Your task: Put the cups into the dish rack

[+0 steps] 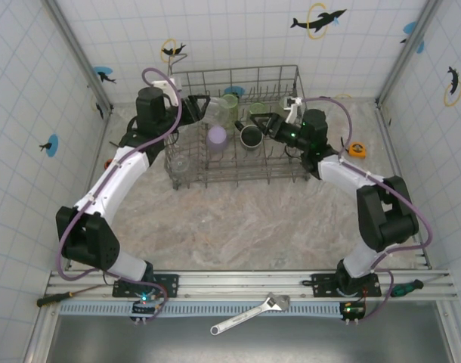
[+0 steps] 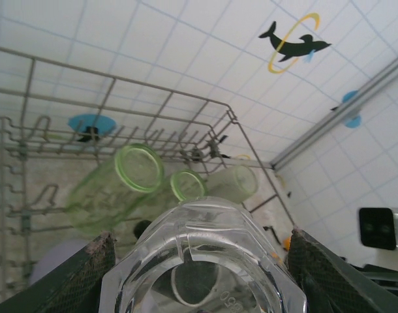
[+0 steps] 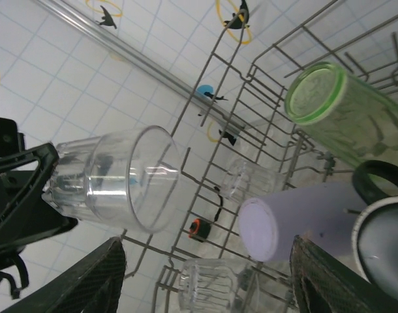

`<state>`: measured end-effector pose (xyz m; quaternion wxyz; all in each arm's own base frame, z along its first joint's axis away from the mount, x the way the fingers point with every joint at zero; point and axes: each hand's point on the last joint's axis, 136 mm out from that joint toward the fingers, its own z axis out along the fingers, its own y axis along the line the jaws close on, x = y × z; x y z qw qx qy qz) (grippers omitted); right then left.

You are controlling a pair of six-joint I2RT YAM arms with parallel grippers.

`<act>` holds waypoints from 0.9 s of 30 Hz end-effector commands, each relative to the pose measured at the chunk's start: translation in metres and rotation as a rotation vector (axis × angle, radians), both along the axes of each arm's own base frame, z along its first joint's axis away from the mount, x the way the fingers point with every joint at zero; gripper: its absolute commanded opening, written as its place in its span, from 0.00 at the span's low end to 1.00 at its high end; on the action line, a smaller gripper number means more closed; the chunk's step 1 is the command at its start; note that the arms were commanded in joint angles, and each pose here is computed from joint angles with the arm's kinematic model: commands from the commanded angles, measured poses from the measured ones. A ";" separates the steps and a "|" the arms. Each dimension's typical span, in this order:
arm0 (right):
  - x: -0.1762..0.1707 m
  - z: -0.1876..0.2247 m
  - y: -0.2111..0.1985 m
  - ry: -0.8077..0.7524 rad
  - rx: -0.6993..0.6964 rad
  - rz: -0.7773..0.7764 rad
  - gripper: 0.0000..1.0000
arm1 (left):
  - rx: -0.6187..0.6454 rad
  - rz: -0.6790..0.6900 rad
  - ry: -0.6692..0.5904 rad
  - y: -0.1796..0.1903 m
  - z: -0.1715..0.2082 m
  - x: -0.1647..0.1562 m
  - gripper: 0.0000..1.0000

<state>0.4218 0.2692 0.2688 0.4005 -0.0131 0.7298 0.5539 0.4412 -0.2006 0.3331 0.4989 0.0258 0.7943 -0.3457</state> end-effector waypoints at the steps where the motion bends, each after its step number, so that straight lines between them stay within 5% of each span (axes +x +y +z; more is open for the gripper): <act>1: -0.006 0.000 -0.015 -0.030 -0.069 -0.038 0.70 | 0.118 0.067 -0.069 0.016 0.011 0.009 0.00; 13: -0.029 -0.010 -0.049 -0.049 -0.249 -0.120 0.78 | 0.410 0.147 -0.004 0.037 -0.034 0.032 0.00; 27: -0.048 -0.013 -0.070 -0.055 -0.286 -0.157 0.80 | 0.682 0.127 0.114 0.041 -0.079 0.049 0.00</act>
